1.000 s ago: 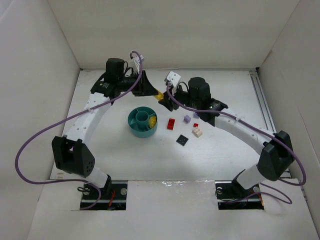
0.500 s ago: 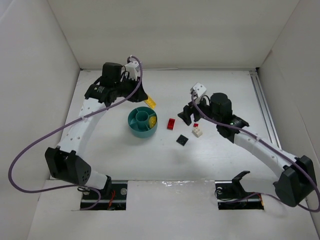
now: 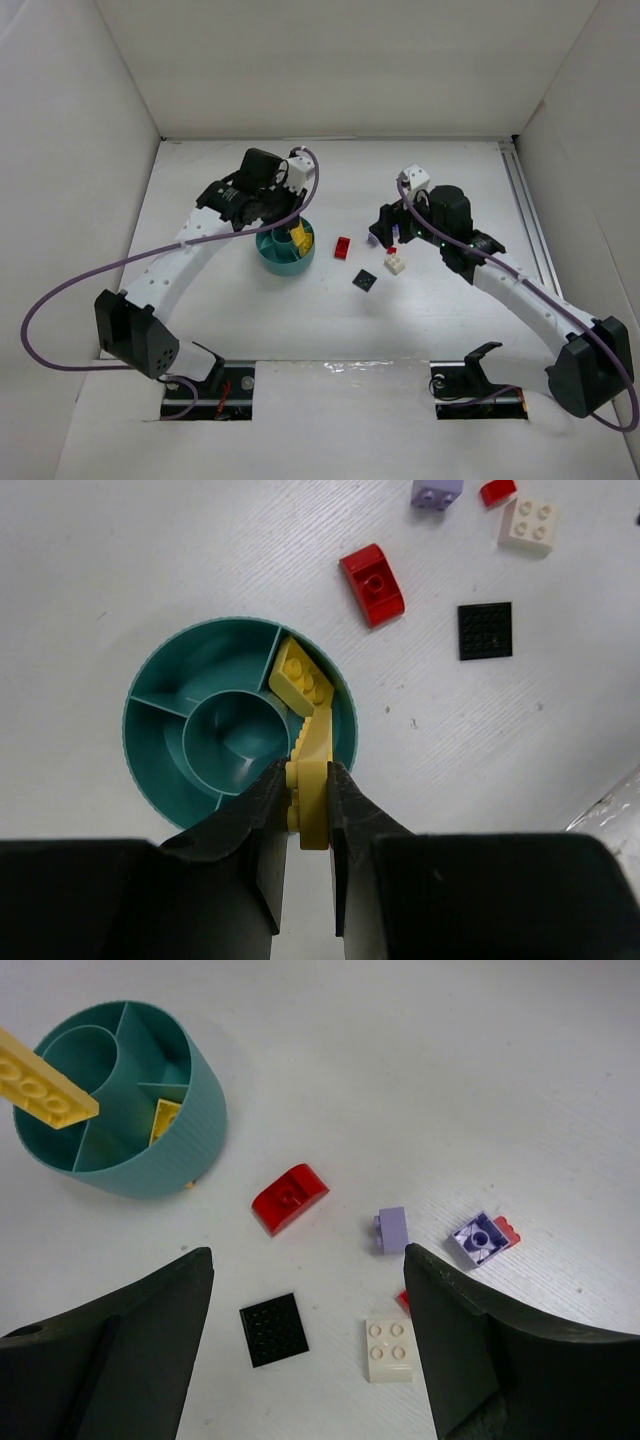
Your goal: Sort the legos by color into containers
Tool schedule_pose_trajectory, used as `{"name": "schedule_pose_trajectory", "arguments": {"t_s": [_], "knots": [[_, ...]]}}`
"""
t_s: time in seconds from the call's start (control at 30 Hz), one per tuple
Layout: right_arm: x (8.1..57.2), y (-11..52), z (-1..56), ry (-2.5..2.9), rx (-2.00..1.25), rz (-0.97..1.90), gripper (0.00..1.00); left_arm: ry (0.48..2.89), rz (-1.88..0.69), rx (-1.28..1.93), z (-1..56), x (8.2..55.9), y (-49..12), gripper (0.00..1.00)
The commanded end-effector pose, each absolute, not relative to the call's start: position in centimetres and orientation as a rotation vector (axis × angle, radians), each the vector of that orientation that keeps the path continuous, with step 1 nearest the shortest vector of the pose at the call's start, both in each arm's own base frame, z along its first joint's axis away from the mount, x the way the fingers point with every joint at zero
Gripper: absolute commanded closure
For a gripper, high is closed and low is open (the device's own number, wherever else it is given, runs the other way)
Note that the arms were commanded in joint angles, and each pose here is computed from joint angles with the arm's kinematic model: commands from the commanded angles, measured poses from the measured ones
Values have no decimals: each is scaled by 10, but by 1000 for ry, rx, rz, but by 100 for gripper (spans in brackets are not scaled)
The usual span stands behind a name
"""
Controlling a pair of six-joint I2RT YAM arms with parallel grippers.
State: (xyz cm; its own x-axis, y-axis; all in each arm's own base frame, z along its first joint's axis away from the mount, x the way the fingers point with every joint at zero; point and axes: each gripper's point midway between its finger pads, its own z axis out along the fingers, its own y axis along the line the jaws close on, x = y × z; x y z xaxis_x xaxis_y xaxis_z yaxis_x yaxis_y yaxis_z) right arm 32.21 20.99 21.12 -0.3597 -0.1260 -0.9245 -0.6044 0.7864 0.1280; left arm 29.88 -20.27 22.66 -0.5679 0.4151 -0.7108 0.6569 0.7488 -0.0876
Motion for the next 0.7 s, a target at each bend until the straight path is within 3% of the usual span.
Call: {"name": "schedule_pose_trajectory", "arguments": {"t_s": [0.0, 0.57, 0.67], "knots": [[328, 205, 219, 1903, -509, 549, 18, 2301, -353, 796, 214, 305, -194, 100], [328, 201, 217, 1933, -466, 538, 16, 2352, -381, 821, 192, 307, -216, 100], [330, 198, 217, 1935, -457, 532, 16, 2349, -385, 832, 190, 307, -220, 96]]}}
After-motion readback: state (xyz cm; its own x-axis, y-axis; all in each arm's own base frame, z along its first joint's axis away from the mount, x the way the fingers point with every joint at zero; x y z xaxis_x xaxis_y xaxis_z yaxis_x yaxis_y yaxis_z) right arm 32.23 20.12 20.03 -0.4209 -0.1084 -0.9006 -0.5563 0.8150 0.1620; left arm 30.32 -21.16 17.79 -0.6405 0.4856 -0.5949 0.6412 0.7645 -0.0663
